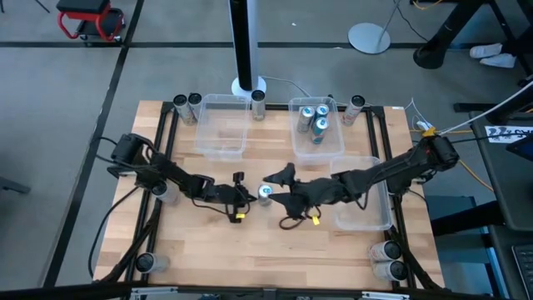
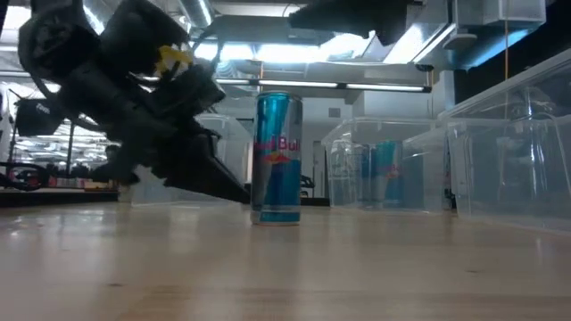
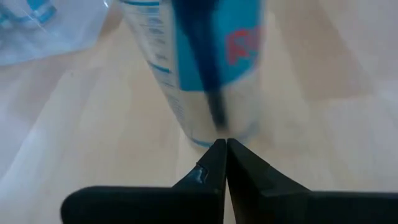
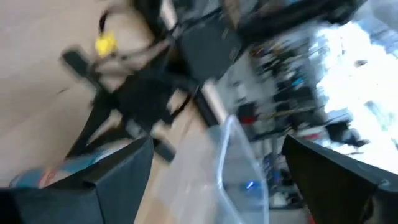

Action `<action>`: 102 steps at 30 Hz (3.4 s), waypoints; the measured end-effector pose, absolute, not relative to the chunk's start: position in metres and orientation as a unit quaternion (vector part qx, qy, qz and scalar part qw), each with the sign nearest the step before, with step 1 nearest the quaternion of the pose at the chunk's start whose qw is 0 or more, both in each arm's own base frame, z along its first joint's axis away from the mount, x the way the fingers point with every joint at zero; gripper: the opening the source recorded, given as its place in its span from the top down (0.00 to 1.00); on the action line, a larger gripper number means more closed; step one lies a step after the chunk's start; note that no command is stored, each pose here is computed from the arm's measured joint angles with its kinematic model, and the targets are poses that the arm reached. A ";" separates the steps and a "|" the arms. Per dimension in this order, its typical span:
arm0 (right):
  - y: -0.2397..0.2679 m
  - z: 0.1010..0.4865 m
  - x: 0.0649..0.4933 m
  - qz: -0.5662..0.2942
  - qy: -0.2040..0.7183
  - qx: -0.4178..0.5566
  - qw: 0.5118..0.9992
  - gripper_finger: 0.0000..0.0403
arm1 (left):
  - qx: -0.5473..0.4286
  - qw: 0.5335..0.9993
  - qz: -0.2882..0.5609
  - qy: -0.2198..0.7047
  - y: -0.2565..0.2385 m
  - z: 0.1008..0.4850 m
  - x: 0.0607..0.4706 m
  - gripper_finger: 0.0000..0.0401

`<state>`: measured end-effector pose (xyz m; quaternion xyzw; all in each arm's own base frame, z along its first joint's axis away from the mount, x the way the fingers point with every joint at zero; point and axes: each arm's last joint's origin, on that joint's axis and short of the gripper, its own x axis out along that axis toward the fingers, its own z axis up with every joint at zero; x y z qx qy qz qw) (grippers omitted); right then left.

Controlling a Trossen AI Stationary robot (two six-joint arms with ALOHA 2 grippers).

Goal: Sort soda cans
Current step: Put the blue soda can into the top right transparent bin

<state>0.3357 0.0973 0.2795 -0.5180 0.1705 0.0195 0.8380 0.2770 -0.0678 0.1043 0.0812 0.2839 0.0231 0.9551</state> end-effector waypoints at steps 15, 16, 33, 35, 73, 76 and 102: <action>0.062 0.298 0.396 0.108 0.325 -0.237 0.909 0.11 | 0.071 0.919 0.040 0.385 -0.093 0.089 0.204 0.98; 0.060 0.295 0.397 0.108 0.339 -0.217 0.909 0.11 | 0.073 0.921 0.044 0.379 -0.092 0.088 0.202 0.98; 0.059 0.249 0.410 0.102 0.426 -0.126 0.890 0.11 | 0.109 0.935 0.016 0.337 -0.100 0.088 0.198 0.98; 0.059 0.245 0.412 0.102 0.429 -0.126 0.889 0.11 | 0.109 0.935 0.016 0.336 -0.099 0.088 0.197 0.98; 0.010 0.413 0.319 -0.057 0.485 -0.283 0.825 0.43 | 0.104 0.937 0.012 0.334 -0.104 0.087 0.193 0.98; -0.010 0.419 0.309 -0.088 0.496 -0.278 0.818 0.43 | 0.104 0.937 0.012 0.334 -0.104 0.087 0.193 0.98; -0.134 0.326 0.296 -0.051 0.503 -0.212 0.836 0.43 | 0.098 0.937 0.003 0.336 -0.108 0.086 0.190 0.98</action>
